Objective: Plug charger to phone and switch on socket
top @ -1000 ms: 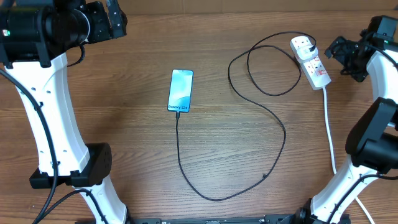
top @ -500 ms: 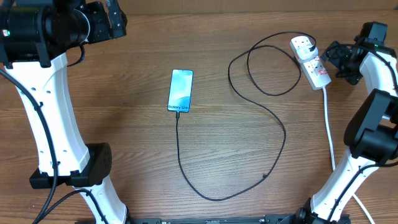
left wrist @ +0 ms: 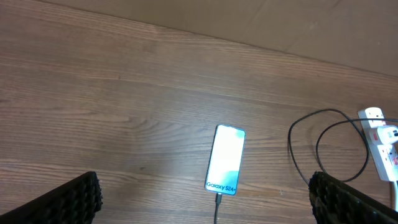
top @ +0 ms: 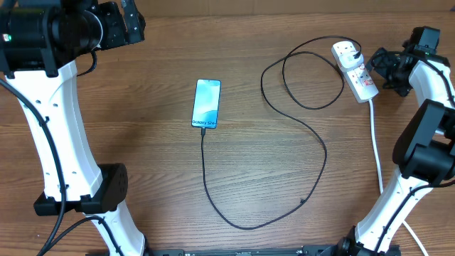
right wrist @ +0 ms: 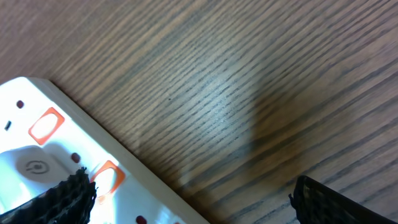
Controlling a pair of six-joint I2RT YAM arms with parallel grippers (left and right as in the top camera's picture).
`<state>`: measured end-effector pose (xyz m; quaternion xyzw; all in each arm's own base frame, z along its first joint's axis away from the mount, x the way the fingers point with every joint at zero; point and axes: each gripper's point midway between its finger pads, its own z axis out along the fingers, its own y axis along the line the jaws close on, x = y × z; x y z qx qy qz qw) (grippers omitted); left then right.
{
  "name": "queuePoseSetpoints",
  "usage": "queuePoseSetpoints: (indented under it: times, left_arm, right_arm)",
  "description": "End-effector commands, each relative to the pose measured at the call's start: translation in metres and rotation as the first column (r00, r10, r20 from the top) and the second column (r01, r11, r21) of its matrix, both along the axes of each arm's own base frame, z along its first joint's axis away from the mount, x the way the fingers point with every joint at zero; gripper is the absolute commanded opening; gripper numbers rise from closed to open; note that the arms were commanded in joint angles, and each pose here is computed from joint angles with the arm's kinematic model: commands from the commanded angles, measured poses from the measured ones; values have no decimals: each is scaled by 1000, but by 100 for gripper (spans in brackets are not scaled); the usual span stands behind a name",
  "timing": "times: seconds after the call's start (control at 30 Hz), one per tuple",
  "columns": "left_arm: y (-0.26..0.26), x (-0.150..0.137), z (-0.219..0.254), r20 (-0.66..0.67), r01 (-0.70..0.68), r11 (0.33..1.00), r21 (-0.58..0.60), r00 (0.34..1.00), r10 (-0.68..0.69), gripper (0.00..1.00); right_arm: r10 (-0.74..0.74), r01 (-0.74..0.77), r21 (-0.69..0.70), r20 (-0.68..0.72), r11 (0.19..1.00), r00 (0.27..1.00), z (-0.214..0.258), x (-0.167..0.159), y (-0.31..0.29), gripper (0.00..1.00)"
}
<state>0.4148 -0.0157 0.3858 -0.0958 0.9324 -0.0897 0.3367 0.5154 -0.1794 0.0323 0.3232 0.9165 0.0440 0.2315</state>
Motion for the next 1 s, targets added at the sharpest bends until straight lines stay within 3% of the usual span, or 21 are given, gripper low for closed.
queuePoseSetpoints:
  times: [0.0, 0.17, 0.97]
  left_arm:
    - [0, -3, 4, 7, -15, 1000, -1, 1000, 15, 100]
    - [0, -3, 4, 7, -15, 1000, -1, 1000, 15, 100]
    - [0, -3, 4, 7, -15, 1000, -1, 1000, 15, 100]
  right_arm:
    - [6, -6, -5, -9, 1000, 1000, -9, 2, -2, 100]
    - [75, -75, 13, 9, 997, 997, -8, 6, 6, 100]
    - [77, -77, 21, -1, 997, 997, -11, 3, 8, 100]
